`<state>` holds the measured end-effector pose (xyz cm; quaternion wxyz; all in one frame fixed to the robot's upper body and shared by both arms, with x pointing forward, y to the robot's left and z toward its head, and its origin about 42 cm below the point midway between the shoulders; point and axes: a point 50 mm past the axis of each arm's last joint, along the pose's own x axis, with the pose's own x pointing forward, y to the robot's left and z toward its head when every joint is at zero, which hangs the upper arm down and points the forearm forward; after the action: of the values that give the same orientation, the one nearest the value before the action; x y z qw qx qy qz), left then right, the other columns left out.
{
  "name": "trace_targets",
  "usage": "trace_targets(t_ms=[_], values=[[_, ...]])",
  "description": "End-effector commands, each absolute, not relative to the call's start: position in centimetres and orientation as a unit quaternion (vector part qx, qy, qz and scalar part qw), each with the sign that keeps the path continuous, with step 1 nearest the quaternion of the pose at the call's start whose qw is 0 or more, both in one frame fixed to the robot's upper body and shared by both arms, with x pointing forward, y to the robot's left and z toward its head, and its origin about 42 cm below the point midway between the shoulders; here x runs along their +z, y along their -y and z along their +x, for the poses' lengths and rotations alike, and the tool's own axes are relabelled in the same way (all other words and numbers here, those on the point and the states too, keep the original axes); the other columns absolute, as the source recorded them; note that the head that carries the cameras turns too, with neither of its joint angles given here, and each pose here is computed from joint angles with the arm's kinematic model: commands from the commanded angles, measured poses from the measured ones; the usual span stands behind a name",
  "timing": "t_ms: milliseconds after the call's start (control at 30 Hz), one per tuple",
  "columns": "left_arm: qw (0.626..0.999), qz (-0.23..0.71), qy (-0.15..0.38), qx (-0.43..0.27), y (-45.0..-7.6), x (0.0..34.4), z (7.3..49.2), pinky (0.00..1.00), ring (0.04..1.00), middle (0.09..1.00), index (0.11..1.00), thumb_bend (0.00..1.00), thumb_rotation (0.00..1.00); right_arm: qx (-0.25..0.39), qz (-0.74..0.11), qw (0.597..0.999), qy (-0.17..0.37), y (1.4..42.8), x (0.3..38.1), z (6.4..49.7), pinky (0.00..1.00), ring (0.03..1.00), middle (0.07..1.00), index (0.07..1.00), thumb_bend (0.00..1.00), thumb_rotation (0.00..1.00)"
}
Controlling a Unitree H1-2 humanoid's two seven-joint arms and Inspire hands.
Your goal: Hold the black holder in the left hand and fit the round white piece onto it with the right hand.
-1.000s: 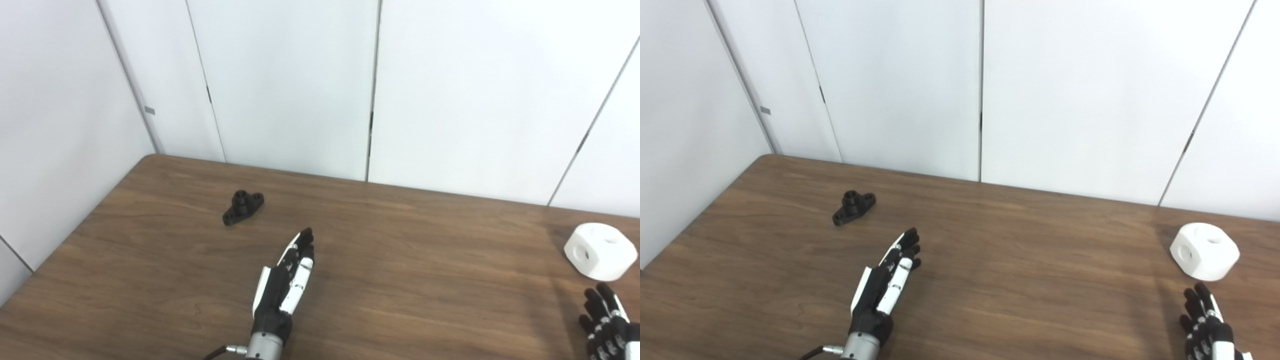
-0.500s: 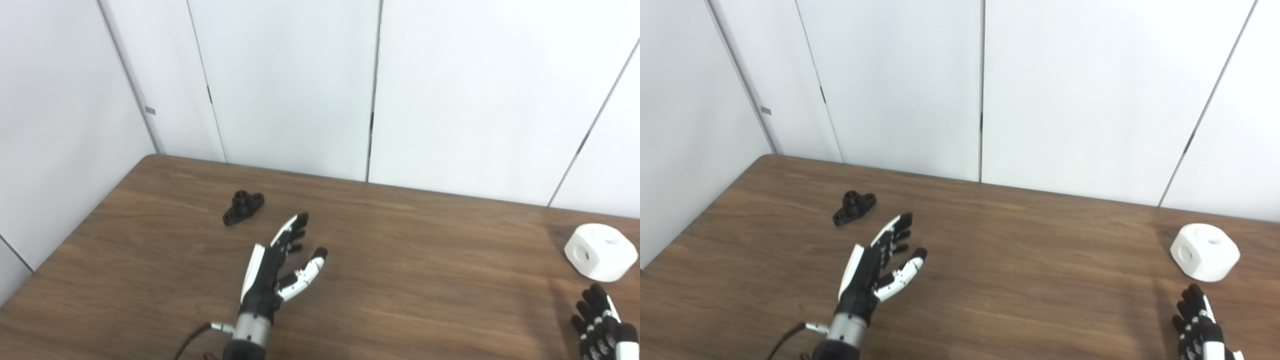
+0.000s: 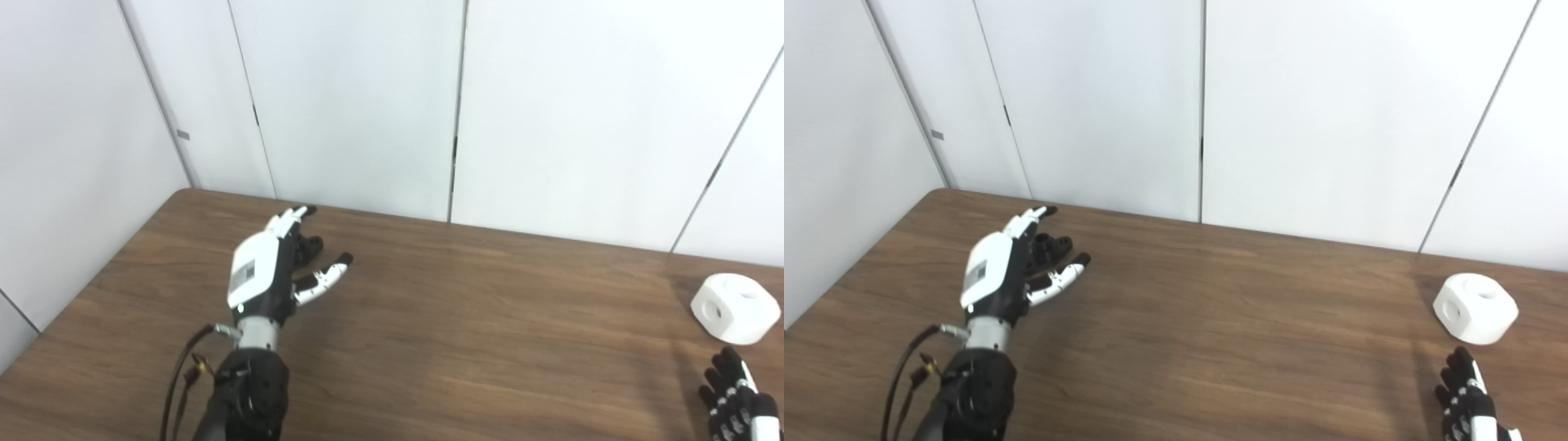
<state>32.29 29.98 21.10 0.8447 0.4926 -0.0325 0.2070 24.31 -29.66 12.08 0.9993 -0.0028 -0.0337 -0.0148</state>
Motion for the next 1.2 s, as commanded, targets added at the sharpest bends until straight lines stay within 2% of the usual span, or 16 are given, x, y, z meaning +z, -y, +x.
trace_targets(t_ms=[0, 167, 400, 533, 633, 933, 1033, 1167], values=[[0.823, 0.516, 0.054, 0.233, -31.0, 23.3, 33.5, 0.86, 0.943, 0.929, 0.846, 0.82, 0.49, -0.014, -0.004, 0.998, 0.067, 29.3, 13.5, 24.9, 1.0, 1.0, 0.999, 0.99, 0.58, 1.0], [0.796, 0.548, 0.042, 0.251, -32.9, 23.4, 35.2, 0.97, 0.949, 0.925, 0.837, 0.83, 0.51, -0.017, -0.005, 0.998, 0.067, 29.2, 13.6, 24.8, 1.0, 1.0, 1.0, 0.996, 0.57, 1.0], [0.77, 0.581, 0.001, 0.265, -35.3, 22.9, 37.2, 0.99, 0.982, 0.95, 0.852, 0.83, 0.55, -0.018, -0.005, 0.998, 0.065, 29.1, 13.8, 24.7, 1.0, 1.0, 1.0, 0.999, 0.56, 1.0], [0.756, 0.596, -0.02, 0.271, -36.1, 22.2, 38.3, 1.0, 1.0, 0.986, 0.847, 0.85, 0.56, -0.02, -0.002, 0.998, 0.063, 28.9, 13.8, 24.6, 1.0, 1.0, 1.0, 0.992, 0.52, 1.0], [0.751, 0.602, -0.035, 0.268, -36.6, 21.7, 39.0, 1.0, 1.0, 0.999, 0.841, 0.86, 0.54, -0.02, -0.006, 0.998, 0.065, 28.9, 13.8, 24.5, 1.0, 1.0, 1.0, 0.99, 0.52, 1.0], [0.746, 0.609, -0.084, 0.258, -37.0, 19.1, 40.6, 1.0, 1.0, 1.0, 0.826, 0.91, 0.63, -0.022, -0.009, 0.998, 0.064, 28.5, 14.4, 24.3, 1.0, 1.0, 0.996, 0.983, 0.51, 0.99], [0.752, 0.603, -0.094, 0.25, -36.6, 18.5, 40.7, 1.0, 1.0, 1.0, 0.819, 0.9, 0.63, -0.024, -0.01, 0.998, 0.063, 28.5, 14.5, 24.2, 1.0, 1.0, 1.0, 0.99, 0.47, 0.99], [0.757, 0.599, -0.105, 0.238, -36.3, 18.0, 41.0, 1.0, 1.0, 1.0, 0.821, 0.95, 0.68, -0.025, -0.009, 0.998, 0.063, 28.4, 14.6, 24.2, 1.0, 1.0, 0.998, 0.99, 0.42, 0.99]])
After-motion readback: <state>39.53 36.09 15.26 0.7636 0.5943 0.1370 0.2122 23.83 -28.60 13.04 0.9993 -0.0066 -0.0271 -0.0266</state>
